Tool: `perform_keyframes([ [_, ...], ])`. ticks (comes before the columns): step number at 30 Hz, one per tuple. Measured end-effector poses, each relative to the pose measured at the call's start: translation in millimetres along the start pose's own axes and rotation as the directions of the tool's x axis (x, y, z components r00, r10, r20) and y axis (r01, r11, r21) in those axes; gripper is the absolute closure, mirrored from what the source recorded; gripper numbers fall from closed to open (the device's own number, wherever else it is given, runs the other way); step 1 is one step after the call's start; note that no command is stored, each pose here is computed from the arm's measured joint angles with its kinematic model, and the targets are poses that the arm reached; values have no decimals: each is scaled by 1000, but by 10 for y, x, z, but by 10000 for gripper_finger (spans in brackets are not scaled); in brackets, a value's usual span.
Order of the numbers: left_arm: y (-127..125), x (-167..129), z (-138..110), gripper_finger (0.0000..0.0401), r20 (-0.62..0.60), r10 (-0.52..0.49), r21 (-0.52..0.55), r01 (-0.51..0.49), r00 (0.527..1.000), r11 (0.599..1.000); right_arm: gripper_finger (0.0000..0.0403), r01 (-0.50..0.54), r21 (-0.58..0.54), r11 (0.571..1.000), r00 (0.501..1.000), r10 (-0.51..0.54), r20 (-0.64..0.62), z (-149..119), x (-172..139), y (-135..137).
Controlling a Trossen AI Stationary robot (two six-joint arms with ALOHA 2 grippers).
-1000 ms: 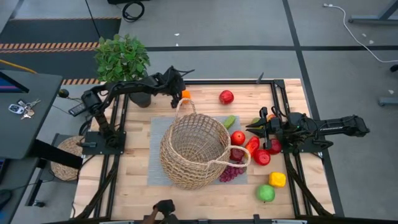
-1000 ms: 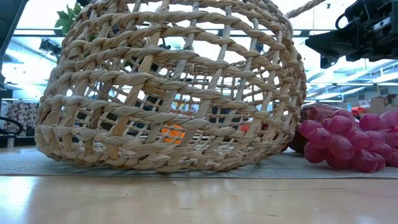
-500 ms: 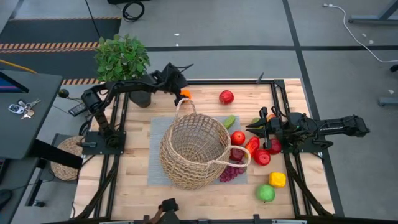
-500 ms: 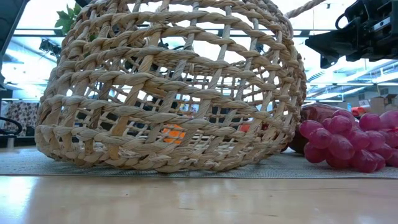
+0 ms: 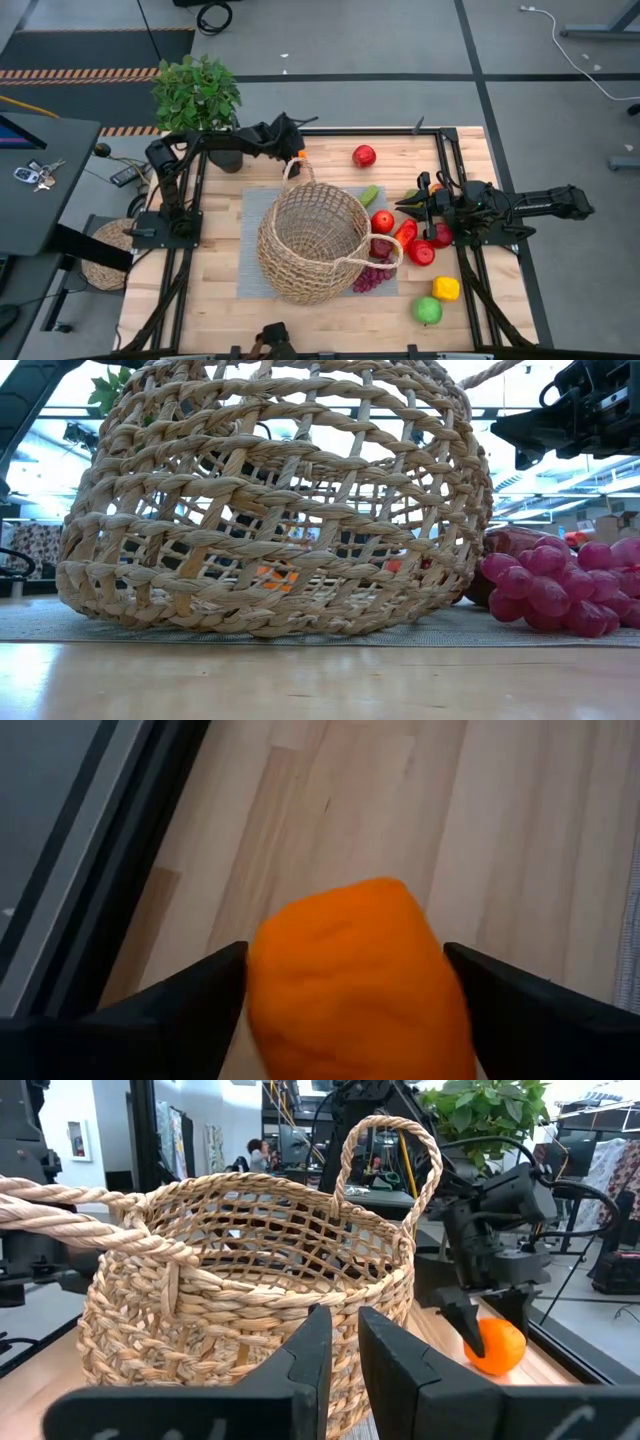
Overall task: Build produce basket
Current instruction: Put the orange into the basket
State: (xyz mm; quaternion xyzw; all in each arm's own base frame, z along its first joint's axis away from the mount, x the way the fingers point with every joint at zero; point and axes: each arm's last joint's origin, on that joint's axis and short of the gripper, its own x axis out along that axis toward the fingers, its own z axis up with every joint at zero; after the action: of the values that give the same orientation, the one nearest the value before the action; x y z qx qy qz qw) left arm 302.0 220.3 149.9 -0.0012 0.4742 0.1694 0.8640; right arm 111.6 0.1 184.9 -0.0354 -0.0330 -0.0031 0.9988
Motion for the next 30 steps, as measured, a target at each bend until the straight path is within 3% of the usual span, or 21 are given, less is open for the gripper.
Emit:
perform_keyframes([
  [9,2,-7,0,147,-7,10,24,-10,1000,1000,341,0,0,1000,1000,0,0,0,0,0],
  [16,13,-110,121,151,-20,1,35,-1,1000,999,341,0,0,1000,1000,0,0,0,0,0],
  [24,161,-788,663,147,149,58,61,-68,987,996,341,0,0,1000,1000,0,0,0,0,0],
  [30,132,-1482,1105,144,333,89,74,-120,939,990,341,0,0,1000,1000,0,0,1,0,0],
])
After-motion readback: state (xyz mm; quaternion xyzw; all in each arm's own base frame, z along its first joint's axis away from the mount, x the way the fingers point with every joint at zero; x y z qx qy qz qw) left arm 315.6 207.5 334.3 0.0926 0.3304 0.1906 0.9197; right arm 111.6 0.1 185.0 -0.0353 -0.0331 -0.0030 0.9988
